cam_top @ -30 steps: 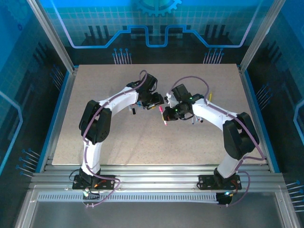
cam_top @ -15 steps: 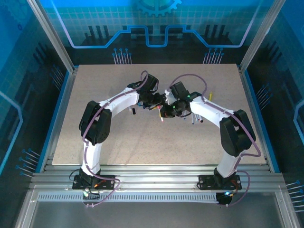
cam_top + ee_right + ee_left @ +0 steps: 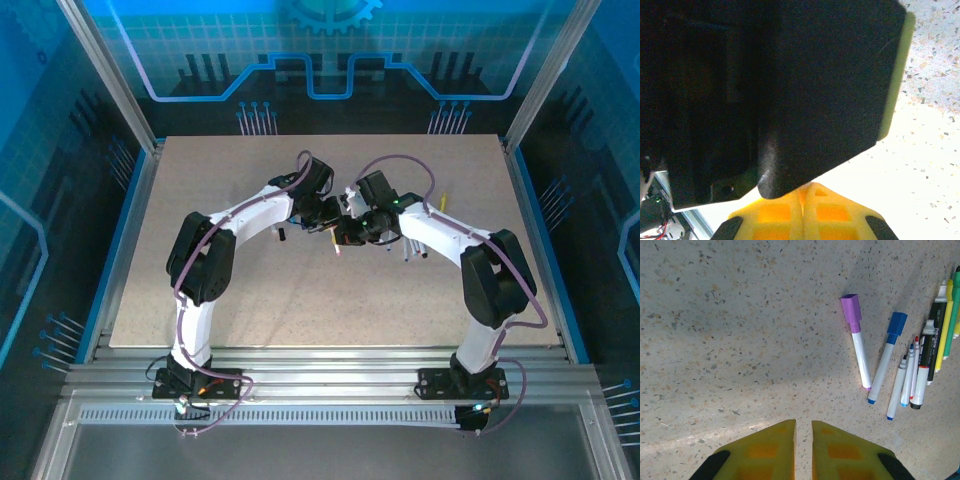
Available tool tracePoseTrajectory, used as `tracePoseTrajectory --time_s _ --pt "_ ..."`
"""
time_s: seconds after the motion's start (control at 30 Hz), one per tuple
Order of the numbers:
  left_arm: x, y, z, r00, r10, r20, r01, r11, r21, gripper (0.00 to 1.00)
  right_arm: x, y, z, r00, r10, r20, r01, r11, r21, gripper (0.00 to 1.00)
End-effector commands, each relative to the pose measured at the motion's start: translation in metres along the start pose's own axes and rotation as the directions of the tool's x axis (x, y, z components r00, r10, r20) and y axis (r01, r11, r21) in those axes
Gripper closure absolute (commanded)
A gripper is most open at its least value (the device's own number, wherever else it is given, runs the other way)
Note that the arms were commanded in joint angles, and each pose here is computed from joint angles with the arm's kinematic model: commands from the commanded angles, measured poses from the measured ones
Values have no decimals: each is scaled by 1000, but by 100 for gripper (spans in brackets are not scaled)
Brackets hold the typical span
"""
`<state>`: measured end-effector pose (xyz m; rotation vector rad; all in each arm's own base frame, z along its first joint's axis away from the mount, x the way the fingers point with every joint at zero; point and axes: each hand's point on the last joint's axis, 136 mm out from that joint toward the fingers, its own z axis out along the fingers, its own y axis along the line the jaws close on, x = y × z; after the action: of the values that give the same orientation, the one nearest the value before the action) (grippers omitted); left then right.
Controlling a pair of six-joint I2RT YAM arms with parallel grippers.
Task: Open the pen caps
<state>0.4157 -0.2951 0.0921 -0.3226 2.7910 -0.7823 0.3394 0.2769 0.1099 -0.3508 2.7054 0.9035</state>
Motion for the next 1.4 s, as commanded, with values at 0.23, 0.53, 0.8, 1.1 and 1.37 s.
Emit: tracePoseTrajectory --time_s 0.23,0.53,0.8,1.1,1.37 --pt "2 -25 -19 1000 -2 5 2 996 91 100 13 2 13 1000 7 -15 -7 1000 -28 74" --pt "-7 -8 -12 1000 10 29 -11 1000 20 100 7 1 16 999 41 3 -41 999 -27 100" --pt "-137 30 -47 967 -29 254 65 989 -136 100 190 21 -20 965 70 -251 -77 997 -19 100" --pt "-96 7 -30 986 49 162 -24 988 -153 100 127 -40 -47 982 189 -17 -185 973 139 100" --pt "-50 39 -8 994 74 74 -53 968 -246 100 63 -115 -69 975 190 116 -221 896 386 100"
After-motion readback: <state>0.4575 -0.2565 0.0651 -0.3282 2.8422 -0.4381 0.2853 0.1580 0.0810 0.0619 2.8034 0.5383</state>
